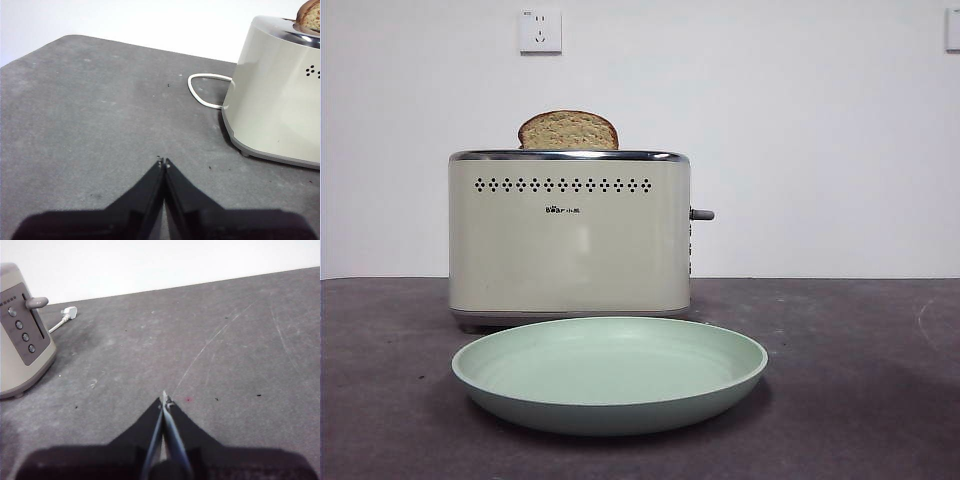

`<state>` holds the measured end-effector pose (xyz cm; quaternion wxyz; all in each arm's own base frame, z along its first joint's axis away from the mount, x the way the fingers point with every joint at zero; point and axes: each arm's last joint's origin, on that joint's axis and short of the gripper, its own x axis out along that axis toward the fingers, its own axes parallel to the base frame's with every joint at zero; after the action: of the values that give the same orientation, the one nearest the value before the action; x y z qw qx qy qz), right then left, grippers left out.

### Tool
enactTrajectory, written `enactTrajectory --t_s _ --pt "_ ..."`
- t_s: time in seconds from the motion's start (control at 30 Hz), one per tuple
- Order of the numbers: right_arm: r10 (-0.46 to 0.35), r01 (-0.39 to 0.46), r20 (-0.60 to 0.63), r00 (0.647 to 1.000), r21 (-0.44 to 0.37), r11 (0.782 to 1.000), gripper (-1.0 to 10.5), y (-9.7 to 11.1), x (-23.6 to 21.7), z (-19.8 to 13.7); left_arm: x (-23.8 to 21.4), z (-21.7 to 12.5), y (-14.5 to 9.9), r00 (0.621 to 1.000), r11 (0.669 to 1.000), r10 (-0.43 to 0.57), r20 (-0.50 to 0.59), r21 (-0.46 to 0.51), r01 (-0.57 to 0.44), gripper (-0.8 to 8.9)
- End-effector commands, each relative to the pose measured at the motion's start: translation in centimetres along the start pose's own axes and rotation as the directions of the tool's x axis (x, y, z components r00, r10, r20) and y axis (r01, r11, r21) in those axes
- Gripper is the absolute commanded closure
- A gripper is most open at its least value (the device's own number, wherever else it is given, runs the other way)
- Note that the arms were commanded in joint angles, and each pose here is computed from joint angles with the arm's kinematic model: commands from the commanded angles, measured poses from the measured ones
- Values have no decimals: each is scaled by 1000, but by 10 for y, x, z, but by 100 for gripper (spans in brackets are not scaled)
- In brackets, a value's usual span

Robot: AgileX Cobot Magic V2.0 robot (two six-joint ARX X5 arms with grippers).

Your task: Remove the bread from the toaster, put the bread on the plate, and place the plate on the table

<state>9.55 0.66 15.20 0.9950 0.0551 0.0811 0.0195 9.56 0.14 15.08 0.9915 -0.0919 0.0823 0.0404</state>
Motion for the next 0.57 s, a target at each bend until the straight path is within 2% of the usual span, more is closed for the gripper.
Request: enactTrajectory --t_s 0.03,0.13,0.2,0.3,0.4,0.47,0.57 --pt "-5 5 -4 1000 -4 1000 946 -1 1 -3 1 -3 1 1000 1000 1 -1 -1 -1 817" --pt "-1 1 27 1000 -1 1000 946 0 1 0 1 0 0 999 1000 -6 35 -3 6 817" --pt "0 -1 30 1000 33 999 946 0 1 0 1 4 -1 997 999 -18 74 -35 20 817" --pt "5 -14 70 998 142 990 946 0 1 4 0 11 -4 988 987 -87 127 -122 103 819" --pt "36 -82 163 986 281 956 948 2 -1 16 -3 19 -8 970 962 -180 162 -175 208 820" --pt "80 -147 228 970 294 945 958 5 -6 30 -7 28 -10 961 947 -221 169 -200 253 819" --pt "105 -179 257 961 284 942 958 8 -15 55 -16 46 -14 957 941 -241 162 -203 271 820"
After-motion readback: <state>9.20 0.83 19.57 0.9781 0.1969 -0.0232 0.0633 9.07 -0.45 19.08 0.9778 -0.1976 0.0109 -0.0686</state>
